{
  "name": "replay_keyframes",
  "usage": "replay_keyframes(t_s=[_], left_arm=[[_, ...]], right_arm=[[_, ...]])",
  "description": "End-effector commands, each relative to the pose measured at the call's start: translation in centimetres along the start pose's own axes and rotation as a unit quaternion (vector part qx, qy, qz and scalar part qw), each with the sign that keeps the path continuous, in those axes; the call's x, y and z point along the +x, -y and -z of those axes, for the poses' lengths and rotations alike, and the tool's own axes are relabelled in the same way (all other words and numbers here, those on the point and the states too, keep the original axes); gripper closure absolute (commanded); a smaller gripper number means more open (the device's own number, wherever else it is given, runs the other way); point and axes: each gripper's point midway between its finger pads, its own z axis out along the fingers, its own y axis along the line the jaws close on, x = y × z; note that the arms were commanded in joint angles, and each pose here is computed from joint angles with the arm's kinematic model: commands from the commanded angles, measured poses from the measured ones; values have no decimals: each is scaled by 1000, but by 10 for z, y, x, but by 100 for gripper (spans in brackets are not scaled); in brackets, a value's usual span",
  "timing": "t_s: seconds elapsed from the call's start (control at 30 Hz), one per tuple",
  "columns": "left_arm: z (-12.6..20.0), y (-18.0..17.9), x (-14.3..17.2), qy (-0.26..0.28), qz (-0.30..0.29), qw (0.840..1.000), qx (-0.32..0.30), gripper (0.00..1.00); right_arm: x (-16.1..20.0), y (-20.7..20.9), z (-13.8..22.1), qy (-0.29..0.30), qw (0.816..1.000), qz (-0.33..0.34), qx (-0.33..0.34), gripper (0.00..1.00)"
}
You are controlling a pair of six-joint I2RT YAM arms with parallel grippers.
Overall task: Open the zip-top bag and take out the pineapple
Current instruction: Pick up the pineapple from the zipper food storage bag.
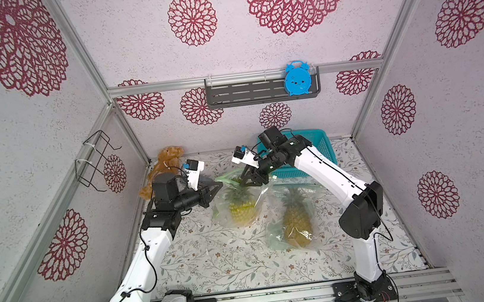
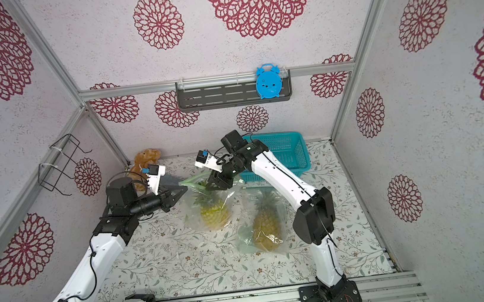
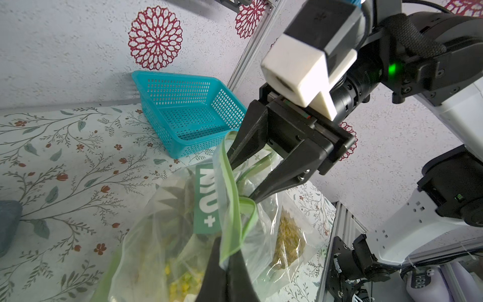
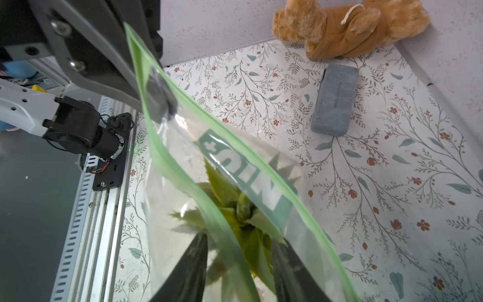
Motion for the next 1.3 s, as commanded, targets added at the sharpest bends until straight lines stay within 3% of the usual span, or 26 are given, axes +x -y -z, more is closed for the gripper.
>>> replay_keyframes(t_s=[0.0,0.2,0.33,0.53,0.73,0.9,0.97,1.13,1.27], left_arm=[[-1,6,-8,3,-9,1000,14,100],[-1,5,-6,0,-6,1000,17,100],[-1,6,-7,0,-8,1000,17,100],[1,9,-9,4,-12,1000,18,97],[2,10,-16,14,-18,1000,18,76],[-1,9,-22,20,-24,999,21,71],[-3,8,-23,18,-22,999,25,76],[-8,9,-22,9,-15,999,41,100],[-8,9,-23,9,-16,999,41,100]], right_arm=[[-25,-16,17,38,999,19,-4,54],[-31,1,13,53,998,8,31,54],[-37,6,16,66,997,5,48,62],[-41,15,27,89,992,-7,88,63],[-38,17,32,96,990,-16,98,63],[-40,17,33,99,990,-18,98,63],[-40,19,32,98,990,-22,101,64],[-38,27,31,91,988,-29,118,71],[-36,35,33,86,986,-36,139,78]])
